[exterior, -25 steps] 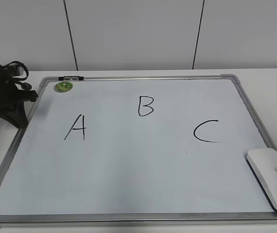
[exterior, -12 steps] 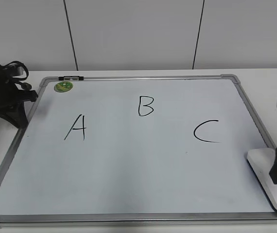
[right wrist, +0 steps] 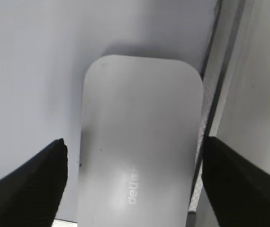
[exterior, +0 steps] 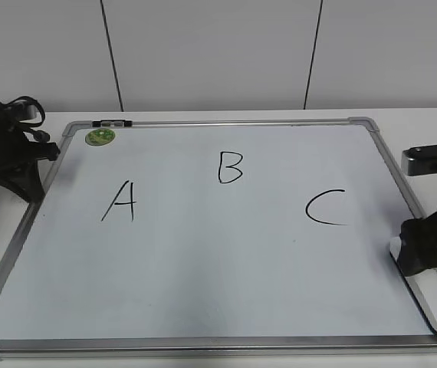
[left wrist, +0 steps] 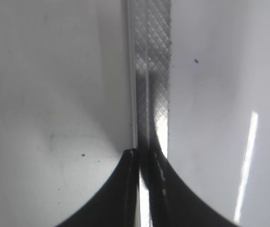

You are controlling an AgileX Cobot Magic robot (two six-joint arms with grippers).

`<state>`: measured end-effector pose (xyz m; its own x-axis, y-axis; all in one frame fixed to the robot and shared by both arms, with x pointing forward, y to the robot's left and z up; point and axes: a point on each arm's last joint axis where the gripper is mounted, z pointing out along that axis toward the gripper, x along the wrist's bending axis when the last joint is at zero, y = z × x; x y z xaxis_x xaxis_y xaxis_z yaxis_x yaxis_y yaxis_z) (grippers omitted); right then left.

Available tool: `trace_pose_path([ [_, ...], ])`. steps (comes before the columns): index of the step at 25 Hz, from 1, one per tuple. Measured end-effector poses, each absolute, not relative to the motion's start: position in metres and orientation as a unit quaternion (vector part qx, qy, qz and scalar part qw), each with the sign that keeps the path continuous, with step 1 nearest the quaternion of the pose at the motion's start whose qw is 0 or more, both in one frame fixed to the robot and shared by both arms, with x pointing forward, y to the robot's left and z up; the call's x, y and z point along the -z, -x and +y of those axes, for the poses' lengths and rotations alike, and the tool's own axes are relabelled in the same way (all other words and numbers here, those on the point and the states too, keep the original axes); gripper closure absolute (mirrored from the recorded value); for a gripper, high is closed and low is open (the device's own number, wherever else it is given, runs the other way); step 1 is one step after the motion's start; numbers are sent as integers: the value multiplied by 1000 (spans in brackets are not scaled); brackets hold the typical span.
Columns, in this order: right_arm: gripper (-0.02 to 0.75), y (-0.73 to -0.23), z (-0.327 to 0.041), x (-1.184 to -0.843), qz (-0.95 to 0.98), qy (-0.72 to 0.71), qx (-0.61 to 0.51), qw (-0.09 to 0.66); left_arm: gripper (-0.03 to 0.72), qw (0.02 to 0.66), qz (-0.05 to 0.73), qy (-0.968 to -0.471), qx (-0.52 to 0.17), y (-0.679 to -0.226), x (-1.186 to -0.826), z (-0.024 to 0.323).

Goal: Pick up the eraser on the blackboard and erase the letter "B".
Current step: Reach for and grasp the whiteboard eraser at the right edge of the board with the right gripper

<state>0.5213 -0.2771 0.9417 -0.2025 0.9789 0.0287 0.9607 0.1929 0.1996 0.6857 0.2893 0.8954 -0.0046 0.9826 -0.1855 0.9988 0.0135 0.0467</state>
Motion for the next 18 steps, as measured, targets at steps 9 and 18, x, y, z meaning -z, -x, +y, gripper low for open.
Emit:
trace_pose_path([
  [9,81,-524,-278,-927,775,-628,-64,33,651,83,707,-701,49,-686,-895,289],
  [18,148,-517,-278,-925,779,-626,-38,6,650,83,707,-701,49,-686,-895,289],
])
